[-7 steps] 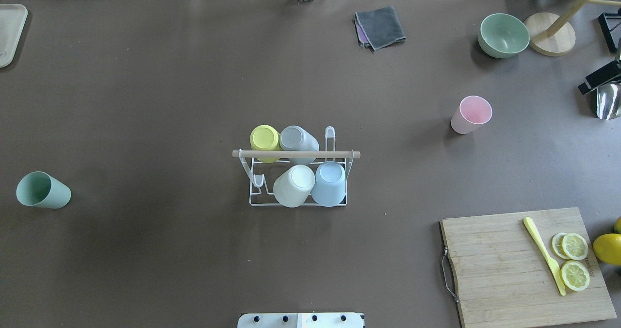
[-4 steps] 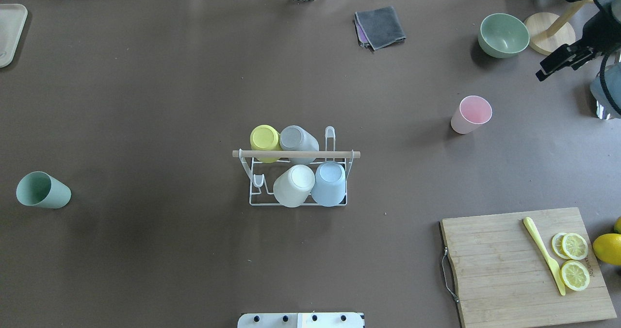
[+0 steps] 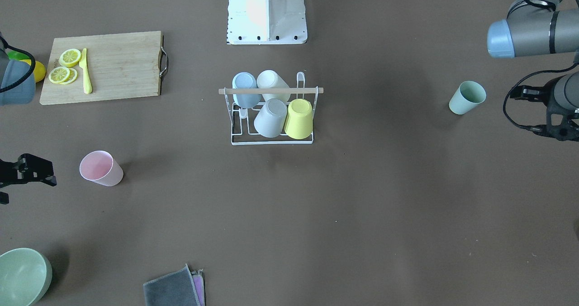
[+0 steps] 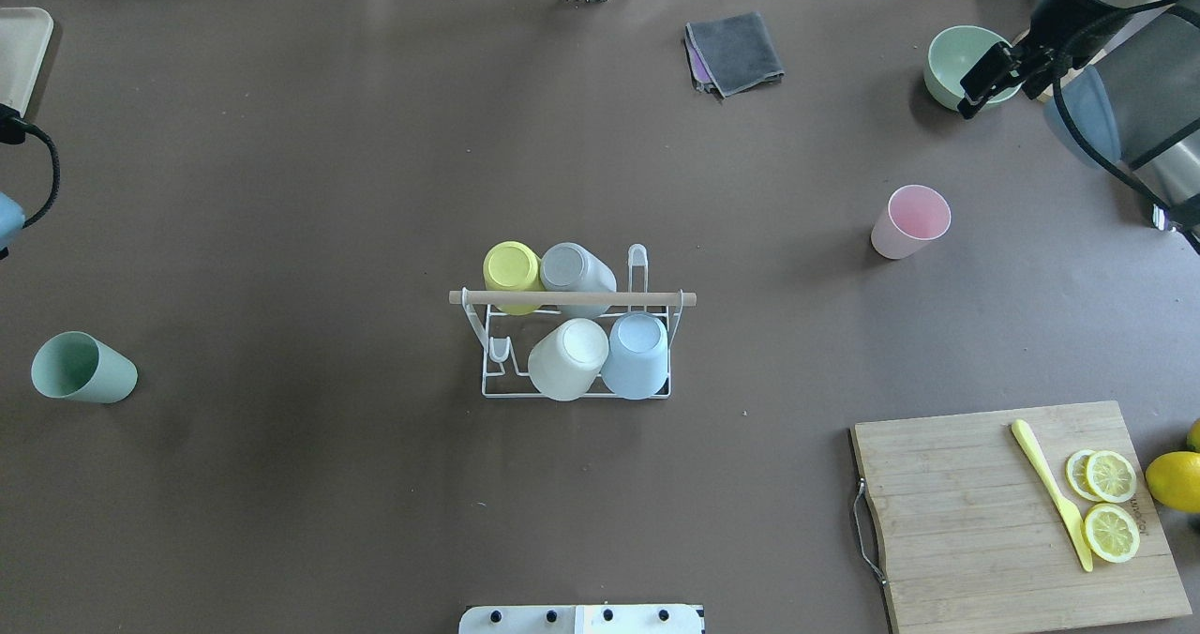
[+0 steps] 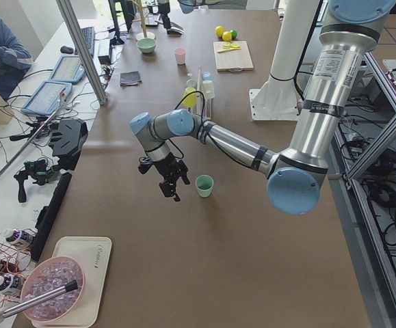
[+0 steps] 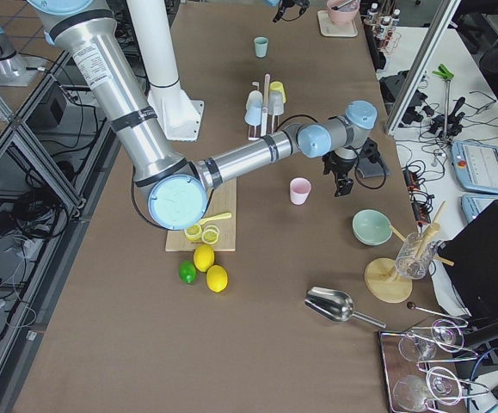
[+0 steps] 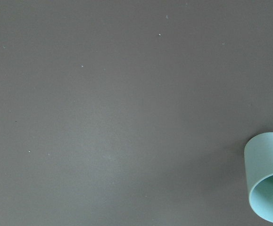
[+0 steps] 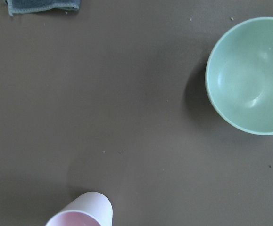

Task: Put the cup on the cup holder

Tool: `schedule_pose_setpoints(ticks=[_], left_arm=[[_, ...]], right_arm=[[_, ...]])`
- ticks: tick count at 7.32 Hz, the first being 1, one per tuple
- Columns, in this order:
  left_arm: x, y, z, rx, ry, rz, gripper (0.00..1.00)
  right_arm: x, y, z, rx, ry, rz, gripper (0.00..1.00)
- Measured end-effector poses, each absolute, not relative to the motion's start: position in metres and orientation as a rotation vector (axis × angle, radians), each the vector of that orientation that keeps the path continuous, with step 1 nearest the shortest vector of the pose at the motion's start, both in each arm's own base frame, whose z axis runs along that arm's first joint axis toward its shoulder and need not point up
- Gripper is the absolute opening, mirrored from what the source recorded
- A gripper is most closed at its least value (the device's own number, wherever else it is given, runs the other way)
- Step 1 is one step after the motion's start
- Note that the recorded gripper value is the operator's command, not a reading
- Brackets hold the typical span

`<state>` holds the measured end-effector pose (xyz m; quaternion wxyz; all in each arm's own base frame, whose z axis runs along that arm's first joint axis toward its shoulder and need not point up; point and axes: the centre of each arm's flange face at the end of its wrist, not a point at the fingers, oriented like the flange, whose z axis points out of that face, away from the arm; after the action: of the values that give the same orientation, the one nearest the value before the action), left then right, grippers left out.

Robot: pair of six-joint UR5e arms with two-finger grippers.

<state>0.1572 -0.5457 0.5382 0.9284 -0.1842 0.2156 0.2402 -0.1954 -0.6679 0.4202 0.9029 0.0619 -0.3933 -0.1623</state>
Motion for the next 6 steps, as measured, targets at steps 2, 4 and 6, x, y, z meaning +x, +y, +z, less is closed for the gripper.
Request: schedule_pose_setpoints(ticks=[2,4,6], left_arm=[[0.203,-0.583,0.547,-0.471,0.403,0.676,0.98],[0.231,-0.595,0.555,-0.543,0.403,0.776,0.98],[0.244,-0.597,0.56,-0.599,0.403,0.799,0.98]], right_arm=[[-0.228,-0.698,0.408,0.099,-0.807,-0.351,1.0],[-0.262,-0.728,0.398,0.043,-0.793,-0.359,1.0],[-0.293,-0.744,0.393,-0.064,-0.76,-0.36,1.0]])
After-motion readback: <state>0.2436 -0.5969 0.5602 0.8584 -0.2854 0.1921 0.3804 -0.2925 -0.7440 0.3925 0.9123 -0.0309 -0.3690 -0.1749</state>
